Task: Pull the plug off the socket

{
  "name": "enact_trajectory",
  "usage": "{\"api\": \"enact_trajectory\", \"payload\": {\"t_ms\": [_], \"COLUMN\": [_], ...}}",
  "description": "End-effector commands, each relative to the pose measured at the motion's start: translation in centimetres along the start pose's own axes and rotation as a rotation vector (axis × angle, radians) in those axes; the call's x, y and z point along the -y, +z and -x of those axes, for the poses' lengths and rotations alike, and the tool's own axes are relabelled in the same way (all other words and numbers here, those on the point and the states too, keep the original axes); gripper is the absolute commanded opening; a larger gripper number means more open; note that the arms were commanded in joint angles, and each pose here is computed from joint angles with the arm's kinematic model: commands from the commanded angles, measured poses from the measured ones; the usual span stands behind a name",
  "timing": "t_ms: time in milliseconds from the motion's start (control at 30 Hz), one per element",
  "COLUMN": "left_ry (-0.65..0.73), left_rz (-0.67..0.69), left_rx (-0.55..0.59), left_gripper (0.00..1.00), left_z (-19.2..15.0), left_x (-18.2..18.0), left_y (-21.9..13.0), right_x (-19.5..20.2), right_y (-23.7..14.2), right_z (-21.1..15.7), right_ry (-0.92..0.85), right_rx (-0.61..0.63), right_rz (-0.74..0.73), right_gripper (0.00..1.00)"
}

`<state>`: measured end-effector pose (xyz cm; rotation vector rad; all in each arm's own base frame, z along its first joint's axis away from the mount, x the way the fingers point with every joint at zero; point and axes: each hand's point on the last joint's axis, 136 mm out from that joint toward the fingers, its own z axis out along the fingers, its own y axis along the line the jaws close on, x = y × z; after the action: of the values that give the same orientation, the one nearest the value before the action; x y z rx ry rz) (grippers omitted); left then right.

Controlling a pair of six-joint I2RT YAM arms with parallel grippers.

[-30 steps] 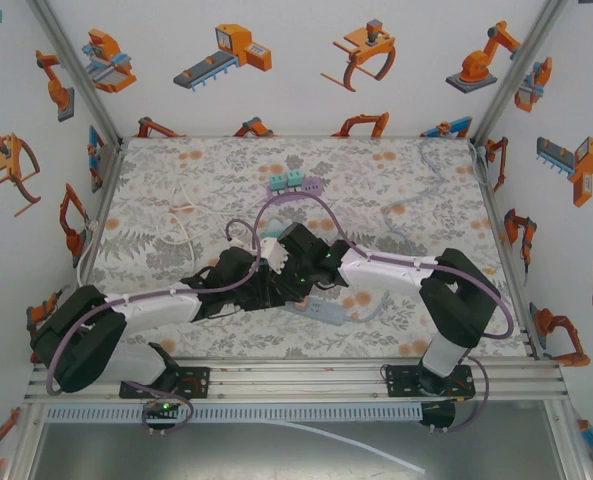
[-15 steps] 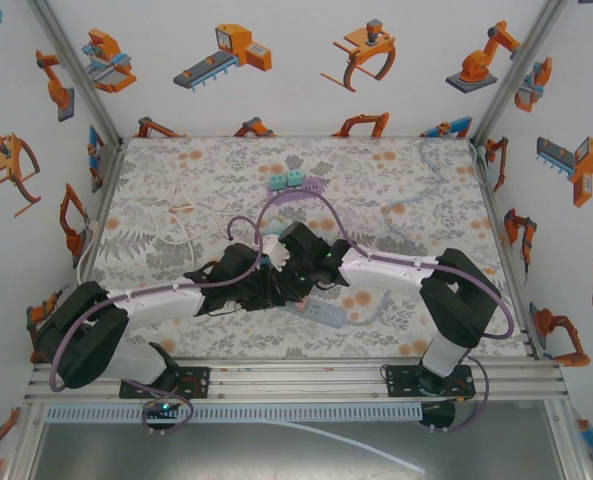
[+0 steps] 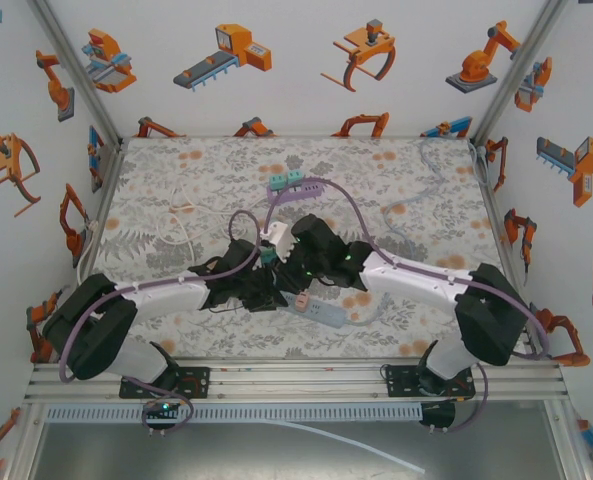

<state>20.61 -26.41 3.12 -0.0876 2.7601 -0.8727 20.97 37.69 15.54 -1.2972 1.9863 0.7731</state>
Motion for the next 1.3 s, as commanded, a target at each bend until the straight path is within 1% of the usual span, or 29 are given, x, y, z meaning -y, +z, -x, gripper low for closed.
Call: {"api": "enact_trajectory", "payload": {"t_ms": [0,100,167,267,433,467,500,567,667,767,900,1000,1067,1233,1267], "left_ry": [0.033,0.043,0.059,0.096,0.138,0.143,0.146,0.155,0.166,0.194,0.246,0.258,0.261,0.263,0.269], "left_rz": [0.456,0.409,0.373,0.306,0.222,0.209,0.193,0.150,0.052,-0.046,-0.168,-0.202,-0.206,-0.196,-0.197], "left_rx": [-0.102,-0.066,-0.040,0.008,0.080,0.096,0.117,0.138,0.151,0.160,0.185,0.208,0.212,0.212,0.210], "left_gripper": [0.35,0.35,0.37,0.41,0.48,0.52,0.56,0.60,0.67,0.75,0.88,0.97,1.00,0.98,0.97], "left_z": [-4.7,-4.0,-3.4,-2.1,-0.1,0.2,0.6,0.8,0.9,0.9,0.9,1.1,1.2,1.2,1.2], "left_x": [-12.2,-11.2,-10.1,-7.9,-4.5,-4.0,-3.5,-2.3,-0.2,1.9,4.6,5.3,5.5,5.3,5.3], "left_y": [0.7,0.3,-0.1,-1.1,-3.3,-3.9,-4.6,-5.7,-7.3,-9.0,-11.2,-12.3,-12.7,-12.8,-12.8], "right_x": [-1.5,0.3,2.4,6.2,12.2,13.3,14.4,16.2,18.4,19.9,21.0,21.7,22.0,22.0,21.9], "right_y": [-1.8,-3.7,-5.5,-8.4,-12.5,-13.1,-13.5,-13.7,-13.0,-11.4,-8.5,-7.0,-6.5,-5.5,-5.4], "right_z": [5.0,6.2,7.0,7.2,4.6,3.7,2.6,0.2,-3.5,-6.3,-9.0,-10.3,-11.1,-12.9,-13.3], "right_ry": [-0.048,0.004,0.093,0.289,0.624,0.684,0.743,0.858,1.013,1.101,1.151,1.161,1.166,1.175,1.179], "right_rx": [0.166,0.223,0.285,0.365,0.452,0.459,0.455,0.425,0.357,0.285,0.201,0.177,0.157,0.119,0.107], "right_rz": [0.045,-0.046,-0.126,-0.220,-0.308,-0.322,-0.335,-0.349,-0.339,-0.313,-0.277,-0.275,-0.288,-0.297,-0.303], "right_gripper": [0.00,0.00,0.00,0.00,0.00,0.00,0.00,0.00,0.00,0.00,0.00,0.03,0.06,0.19,0.24]}}
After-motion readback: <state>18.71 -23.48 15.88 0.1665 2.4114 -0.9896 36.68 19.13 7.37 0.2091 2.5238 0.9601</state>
